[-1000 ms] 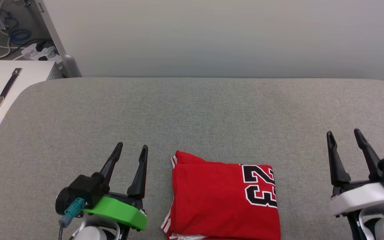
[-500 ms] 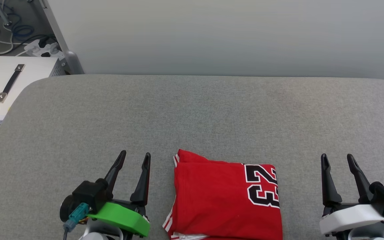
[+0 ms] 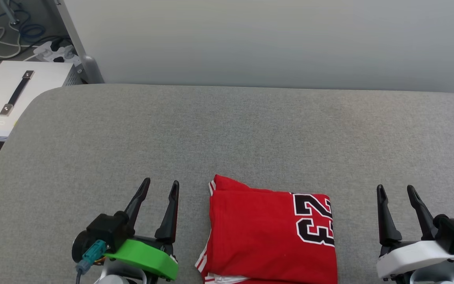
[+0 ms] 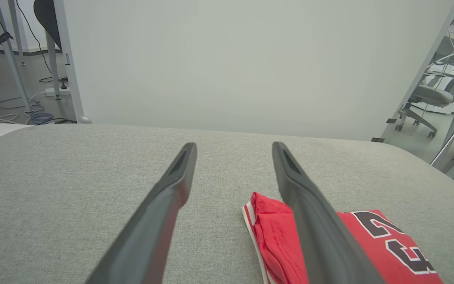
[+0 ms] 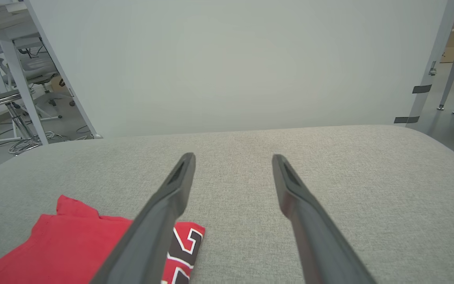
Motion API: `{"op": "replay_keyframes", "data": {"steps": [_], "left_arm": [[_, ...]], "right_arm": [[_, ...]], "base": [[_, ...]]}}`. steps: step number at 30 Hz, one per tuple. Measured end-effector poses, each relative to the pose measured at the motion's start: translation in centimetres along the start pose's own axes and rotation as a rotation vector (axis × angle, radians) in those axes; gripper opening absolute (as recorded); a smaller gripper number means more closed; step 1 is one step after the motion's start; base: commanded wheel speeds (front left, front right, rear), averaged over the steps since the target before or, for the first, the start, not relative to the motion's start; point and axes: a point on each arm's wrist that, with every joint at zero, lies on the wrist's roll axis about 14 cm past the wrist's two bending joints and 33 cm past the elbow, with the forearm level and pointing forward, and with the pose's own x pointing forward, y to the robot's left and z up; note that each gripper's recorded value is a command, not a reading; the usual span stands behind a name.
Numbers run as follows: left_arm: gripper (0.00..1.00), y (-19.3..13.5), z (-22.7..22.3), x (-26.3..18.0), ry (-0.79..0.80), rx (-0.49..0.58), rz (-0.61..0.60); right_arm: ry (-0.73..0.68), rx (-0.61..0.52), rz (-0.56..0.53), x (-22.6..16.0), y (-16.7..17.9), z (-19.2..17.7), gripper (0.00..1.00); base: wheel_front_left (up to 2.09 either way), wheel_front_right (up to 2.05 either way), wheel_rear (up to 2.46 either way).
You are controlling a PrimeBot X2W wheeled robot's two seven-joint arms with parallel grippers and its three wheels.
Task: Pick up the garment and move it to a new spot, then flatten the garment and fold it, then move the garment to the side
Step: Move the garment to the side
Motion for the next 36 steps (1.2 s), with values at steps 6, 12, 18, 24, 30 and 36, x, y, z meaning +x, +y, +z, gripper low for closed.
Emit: {"op": "replay_keyframes", "data": {"steps": [6,12,18,24,30,36], "left_arm": [[1.0,0.3,-0.4,0.0,0.011,-0.002,0.01],[1.0,0.5,-1.1,0.1,0.032,-0.004,0.015],[1.0,0.5,-1.5,0.6,0.044,0.0,0.013],[1.0,1.5,-1.2,0.8,0.034,-0.005,0.048],[1.0,2.6,-1.4,0.6,0.043,0.0,0.086],[1.0,3.4,-1.8,0.7,0.055,0.001,0.114]], "right_arm": [[0.144,0.028,0.057,0.8,1.4,-1.6,1.0],[0.543,0.037,0.176,0.2,3.8,-5.9,1.0],[0.852,0.072,0.227,-0.9,5.0,-8.4,1.0],[1.015,0.025,0.228,-0.9,5.4,-10.4,1.0],[1.126,-0.007,0.225,-1.2,5.8,-13.1,1.0],[1.197,-0.011,0.247,-1.3,6.6,-15.6,1.0]], "base": [[0.0,0.0,0.0],[0.0,0.0,0.0],[0.0,0.0,0.0],[0.0,0.0,0.0],[0.0,0.0,0.0],[0.0,0.0,0.0]]}}
